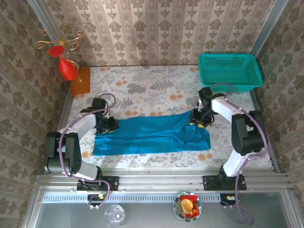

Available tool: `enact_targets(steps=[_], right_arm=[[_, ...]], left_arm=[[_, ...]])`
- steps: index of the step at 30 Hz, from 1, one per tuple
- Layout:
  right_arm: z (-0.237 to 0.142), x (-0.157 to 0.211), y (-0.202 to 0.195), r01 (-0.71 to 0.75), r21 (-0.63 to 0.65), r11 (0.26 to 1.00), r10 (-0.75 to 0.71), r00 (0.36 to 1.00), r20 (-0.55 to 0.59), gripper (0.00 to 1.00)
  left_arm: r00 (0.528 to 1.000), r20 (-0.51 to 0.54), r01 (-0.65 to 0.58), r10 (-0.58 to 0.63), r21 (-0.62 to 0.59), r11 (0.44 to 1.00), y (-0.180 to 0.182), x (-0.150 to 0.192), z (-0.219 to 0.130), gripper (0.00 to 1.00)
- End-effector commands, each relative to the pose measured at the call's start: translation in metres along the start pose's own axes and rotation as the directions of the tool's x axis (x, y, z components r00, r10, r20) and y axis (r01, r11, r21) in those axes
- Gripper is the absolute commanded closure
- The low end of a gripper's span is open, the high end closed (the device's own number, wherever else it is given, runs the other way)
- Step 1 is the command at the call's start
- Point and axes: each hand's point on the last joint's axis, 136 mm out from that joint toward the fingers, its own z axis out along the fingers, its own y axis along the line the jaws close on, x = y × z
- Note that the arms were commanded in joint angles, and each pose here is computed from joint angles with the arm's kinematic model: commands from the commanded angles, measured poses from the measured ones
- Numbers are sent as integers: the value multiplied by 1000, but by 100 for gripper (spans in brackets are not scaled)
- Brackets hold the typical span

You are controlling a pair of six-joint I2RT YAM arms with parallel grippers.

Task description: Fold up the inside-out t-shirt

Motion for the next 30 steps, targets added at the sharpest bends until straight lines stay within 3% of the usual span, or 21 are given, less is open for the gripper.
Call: enact_targets(steps=[1, 4, 6, 15, 16, 20, 23, 25, 30], right_arm=[[-5, 8, -4, -15, 3, 1000, 15, 1000, -4, 73], [-19, 22, -11, -32, 42, 999, 31, 999, 7, 92], [-27, 36, -17, -54, 66, 996, 53, 999, 11, 99], [-52, 89, -36, -191, 76, 979, 184, 979, 84, 100], [-51, 86, -34, -187, 54, 981, 181, 978, 106, 98], [-44, 56, -10, -99, -31, 995, 102, 985, 141, 66], [-36, 33, -7, -23, 20, 1000, 20, 991, 129, 52], [-28, 22, -11, 14, 65, 998, -22, 992, 121, 45], [-4, 9, -7, 65, 51, 997, -68, 996, 60, 44]], left_arm=[[999, 38, -22, 22, 0, 1000, -6, -16, -5, 73], [999, 45, -17, 18, -11, 1000, -2, -20, -5, 73], [999, 52, -10, 11, -11, 1000, 0, -23, -4, 74], [999, 13, 43, -43, -5, 999, 21, -28, 7, 75], [999, 13, 45, -45, -4, 999, 22, -28, 7, 75], [999, 4, 33, -33, 6, 999, 22, -30, 8, 74], [1000, -1, 31, -31, -3, 1000, 25, -30, 9, 74], [999, 0, 36, -36, 0, 999, 27, -30, 9, 74], [999, 17, 43, -42, -3, 999, 29, -34, 4, 74]])
